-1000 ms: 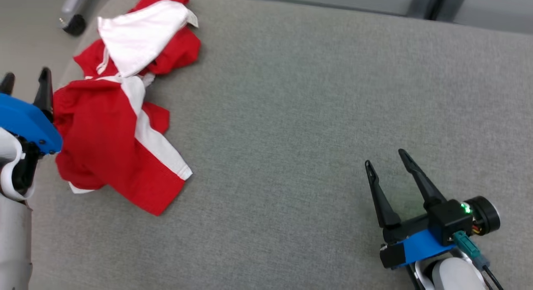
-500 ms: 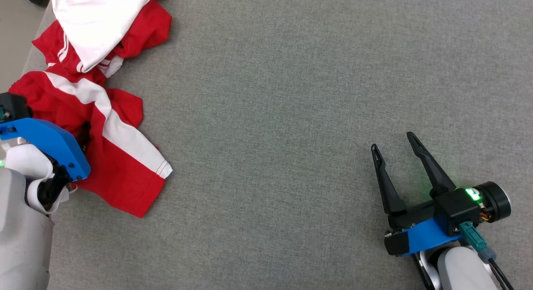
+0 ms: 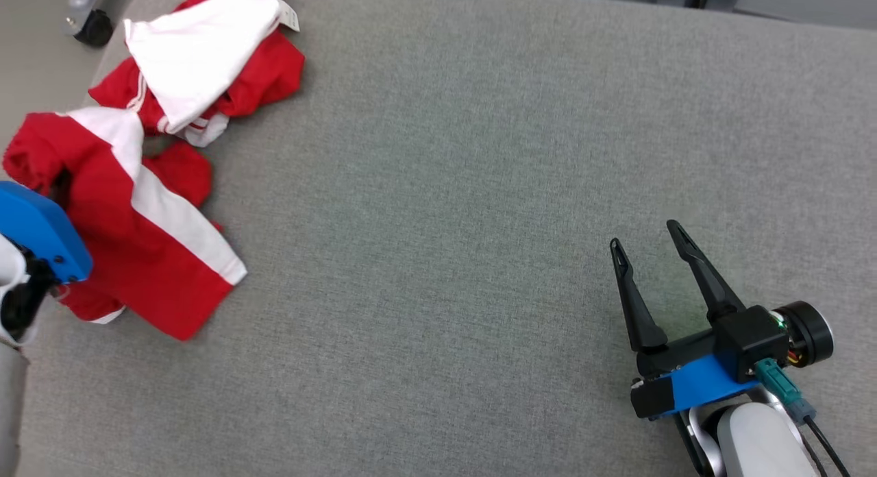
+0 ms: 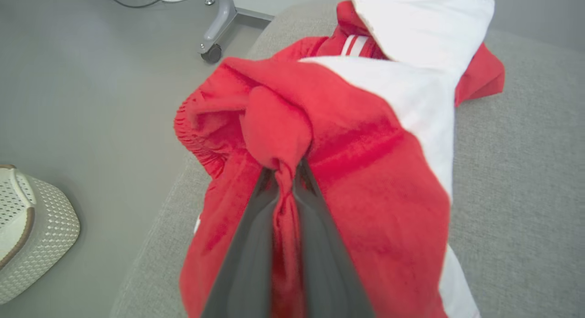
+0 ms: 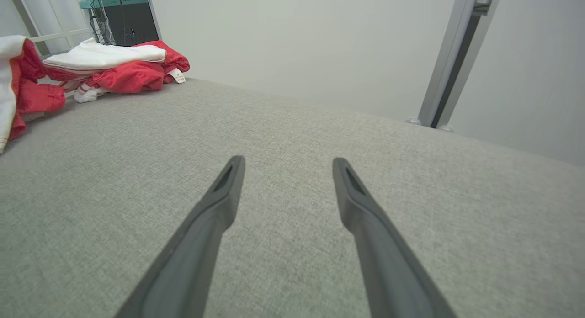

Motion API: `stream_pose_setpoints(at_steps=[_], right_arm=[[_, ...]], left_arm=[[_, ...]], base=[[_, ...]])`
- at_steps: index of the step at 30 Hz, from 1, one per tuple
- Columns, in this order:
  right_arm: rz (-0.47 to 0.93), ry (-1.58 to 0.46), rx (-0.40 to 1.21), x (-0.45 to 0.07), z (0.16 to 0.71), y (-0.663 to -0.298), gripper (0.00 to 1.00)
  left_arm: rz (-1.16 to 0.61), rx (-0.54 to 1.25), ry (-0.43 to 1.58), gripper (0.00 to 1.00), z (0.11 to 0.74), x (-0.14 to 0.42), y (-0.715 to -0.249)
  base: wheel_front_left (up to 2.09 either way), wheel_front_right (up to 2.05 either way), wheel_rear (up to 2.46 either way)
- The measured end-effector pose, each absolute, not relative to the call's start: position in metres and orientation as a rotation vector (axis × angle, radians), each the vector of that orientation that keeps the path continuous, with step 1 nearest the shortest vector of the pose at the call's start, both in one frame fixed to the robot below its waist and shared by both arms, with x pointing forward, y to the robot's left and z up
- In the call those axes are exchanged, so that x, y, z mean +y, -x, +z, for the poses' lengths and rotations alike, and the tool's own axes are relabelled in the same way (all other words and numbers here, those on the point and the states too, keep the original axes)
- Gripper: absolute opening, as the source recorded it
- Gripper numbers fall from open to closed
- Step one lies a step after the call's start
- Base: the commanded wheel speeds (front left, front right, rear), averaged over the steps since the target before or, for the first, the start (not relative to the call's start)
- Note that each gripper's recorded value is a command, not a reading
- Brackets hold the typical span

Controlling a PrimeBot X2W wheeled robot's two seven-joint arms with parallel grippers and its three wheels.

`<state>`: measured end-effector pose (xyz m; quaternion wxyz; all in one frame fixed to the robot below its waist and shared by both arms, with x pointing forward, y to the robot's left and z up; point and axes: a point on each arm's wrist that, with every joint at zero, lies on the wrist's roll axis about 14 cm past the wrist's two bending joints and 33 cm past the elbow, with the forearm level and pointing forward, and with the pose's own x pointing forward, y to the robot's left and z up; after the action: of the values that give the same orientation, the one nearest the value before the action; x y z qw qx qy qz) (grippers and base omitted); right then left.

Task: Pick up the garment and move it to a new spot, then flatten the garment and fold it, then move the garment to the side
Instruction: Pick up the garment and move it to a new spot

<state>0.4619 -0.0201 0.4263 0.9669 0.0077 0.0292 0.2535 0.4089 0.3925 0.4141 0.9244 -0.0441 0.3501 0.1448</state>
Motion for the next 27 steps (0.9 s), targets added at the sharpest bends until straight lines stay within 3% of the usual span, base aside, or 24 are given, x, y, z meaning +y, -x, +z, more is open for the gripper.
stream_pose_setpoints(at_steps=[8,13,20,27], right_arm=[[0.484,-0.044,0.008,-0.028,0.457,-0.455,1.00],[0.425,-0.061,-0.030,-0.050,0.477,-0.448,1.00],[0.270,-0.055,-0.052,-0.107,0.491,-0.433,1.00],[0.096,-0.036,-0.064,-0.170,0.497,-0.413,1.00]], left_arm=[[0.226,0.501,-0.084,0.00,0.506,0.399,-0.428],[0.099,0.364,-0.196,0.00,0.564,0.364,-0.452],[-0.177,0.177,-0.170,0.00,0.611,0.253,-0.489],[-0.458,0.103,0.045,0.00,0.598,0.113,-0.500]], base=[[0.00,0.00,0.00],[0.00,0.00,0.00],[0.00,0.00,0.00],[0.00,0.00,0.00]])
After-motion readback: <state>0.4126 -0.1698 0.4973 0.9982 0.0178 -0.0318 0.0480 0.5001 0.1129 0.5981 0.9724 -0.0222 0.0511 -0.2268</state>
